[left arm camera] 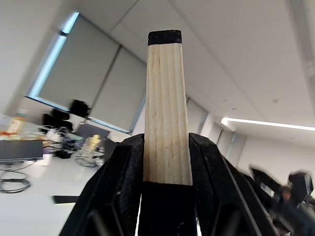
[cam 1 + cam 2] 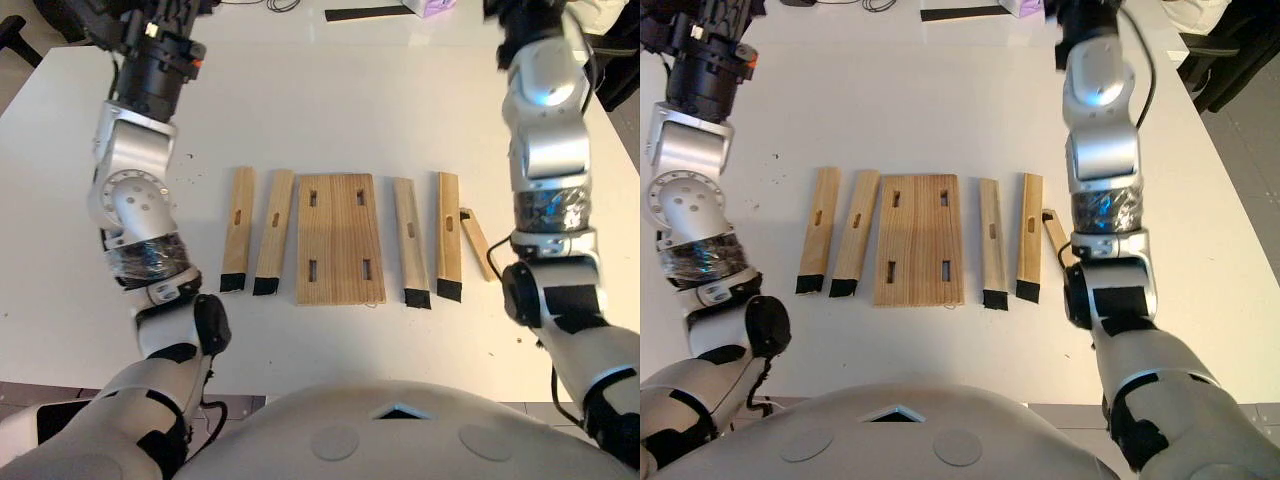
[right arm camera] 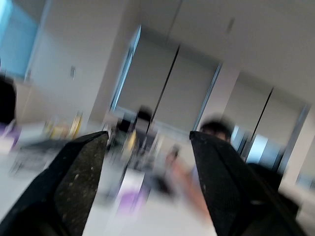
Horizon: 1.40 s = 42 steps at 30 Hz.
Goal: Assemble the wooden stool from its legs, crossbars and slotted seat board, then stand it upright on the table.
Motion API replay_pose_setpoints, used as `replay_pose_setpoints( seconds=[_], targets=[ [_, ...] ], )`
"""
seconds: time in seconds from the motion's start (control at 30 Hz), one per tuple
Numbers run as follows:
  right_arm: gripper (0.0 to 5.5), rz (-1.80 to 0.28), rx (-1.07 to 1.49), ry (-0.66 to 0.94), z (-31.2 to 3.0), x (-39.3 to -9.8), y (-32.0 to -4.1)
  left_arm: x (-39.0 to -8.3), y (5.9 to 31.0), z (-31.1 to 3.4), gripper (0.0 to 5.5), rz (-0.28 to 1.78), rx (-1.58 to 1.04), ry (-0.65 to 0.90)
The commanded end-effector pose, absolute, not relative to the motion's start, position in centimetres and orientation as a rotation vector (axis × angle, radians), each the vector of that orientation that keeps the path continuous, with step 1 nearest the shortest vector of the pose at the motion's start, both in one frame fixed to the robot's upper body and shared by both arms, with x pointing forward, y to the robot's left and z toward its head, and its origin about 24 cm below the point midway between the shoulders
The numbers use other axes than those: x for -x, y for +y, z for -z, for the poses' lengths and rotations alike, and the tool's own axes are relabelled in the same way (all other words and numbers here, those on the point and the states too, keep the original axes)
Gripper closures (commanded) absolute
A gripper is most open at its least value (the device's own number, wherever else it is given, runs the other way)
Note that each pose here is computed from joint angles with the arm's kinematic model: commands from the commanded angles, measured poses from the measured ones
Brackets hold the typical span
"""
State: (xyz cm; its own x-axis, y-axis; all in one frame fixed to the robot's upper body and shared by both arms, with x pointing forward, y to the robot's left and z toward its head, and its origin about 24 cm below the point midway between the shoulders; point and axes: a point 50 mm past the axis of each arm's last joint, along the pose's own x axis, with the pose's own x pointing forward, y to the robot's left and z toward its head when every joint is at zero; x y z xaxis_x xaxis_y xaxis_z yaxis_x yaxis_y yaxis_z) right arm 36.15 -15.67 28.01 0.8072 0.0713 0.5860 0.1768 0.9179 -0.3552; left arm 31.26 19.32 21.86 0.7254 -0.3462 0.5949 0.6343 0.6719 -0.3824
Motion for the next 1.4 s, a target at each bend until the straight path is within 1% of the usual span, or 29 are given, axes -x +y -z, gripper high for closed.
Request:
replay_pose_setpoints(
  seconds=[0.03,0.07,0.1,0.13,0.2,0.23,0.3,0.33,0.37,0.47,0.63,0.77,0.97,1.13,1.4],
  targets=[
    [2.45,0.116,0.406,-0.729,-32.1,-37.0,-17.6,-31.0,16.6,-22.8,4.2,0.676,0.618,-0.584],
    [2.45,0.069,0.253,-0.629,-31.4,-37.9,-18.1,-31.1,16.0,-22.8,4.2,0.697,0.616,-0.585],
    [2.45,-0.034,0.057,-0.487,-30.4,-39.0,-18.1,-31.3,15.4,-22.9,4.2,0.724,0.611,-0.583],
    [2.45,-0.179,-0.082,-0.401,-29.7,-39.5,-17.2,-31.4,14.9,-22.9,4.2,0.746,0.605,-0.573],
    [2.45,-0.495,-0.352,-0.338,-30.2,-39.0,-15.4,-31.4,14.0,-22.8,4.2,0.825,0.565,-0.549],
    [2.45,-0.611,-0.428,-0.32,-30.7,-38.5,-15.0,-31.4,13.7,-22.8,4.2,0.862,0.544,-0.541],
    [2.45,-0.923,-0.432,-0.277,-31.5,-36.9,-13.8,-31.0,13.2,-23.0,4.2,0.958,0.505,-0.54],
    [2.45,-1.045,-0.414,-0.253,-31.5,-36.2,-13.5,-30.8,13.1,-23.0,4.2,0.995,0.493,-0.542],
    [2.45,-1.141,-0.398,-0.228,-31.4,-35.7,-13.3,-30.5,13.0,-23.0,4.2,1.03,0.482,-0.542],
    [2.45,-1.338,-0.361,-0.178,-31.1,-34.4,-13.3,-29.9,12.6,-22.5,4.2,1.109,0.449,-0.527],
    [2.45,-1.527,-0.257,-0.167,-31.3,-32.7,-13.7,-28.7,12.1,-21.9,4.2,1.244,0.416,-0.485],
    [2.45,-1.676,-0.178,-0.144,-31.3,-31.0,-13.7,-28.2,12.2,-21.6,4.2,1.311,0.402,-0.438],
    [2.45,-1.719,-0.154,-0.127,-31.5,-30.3,-13.8,-27.3,12.1,-21.3,4.2,1.388,0.35,-0.404],
    [2.45,-1.729,-0.148,-0.111,-31.3,-30.0,-13.8,-27.2,12.1,-21.2,4.2,1.404,0.329,-0.398],
    [3.67,-1.702,-0.126,-0.074,-30.1,-30.3,-13.8,-27.0,11.8,-21.5,4.2,1.417,0.332,-0.406]
  ],
)
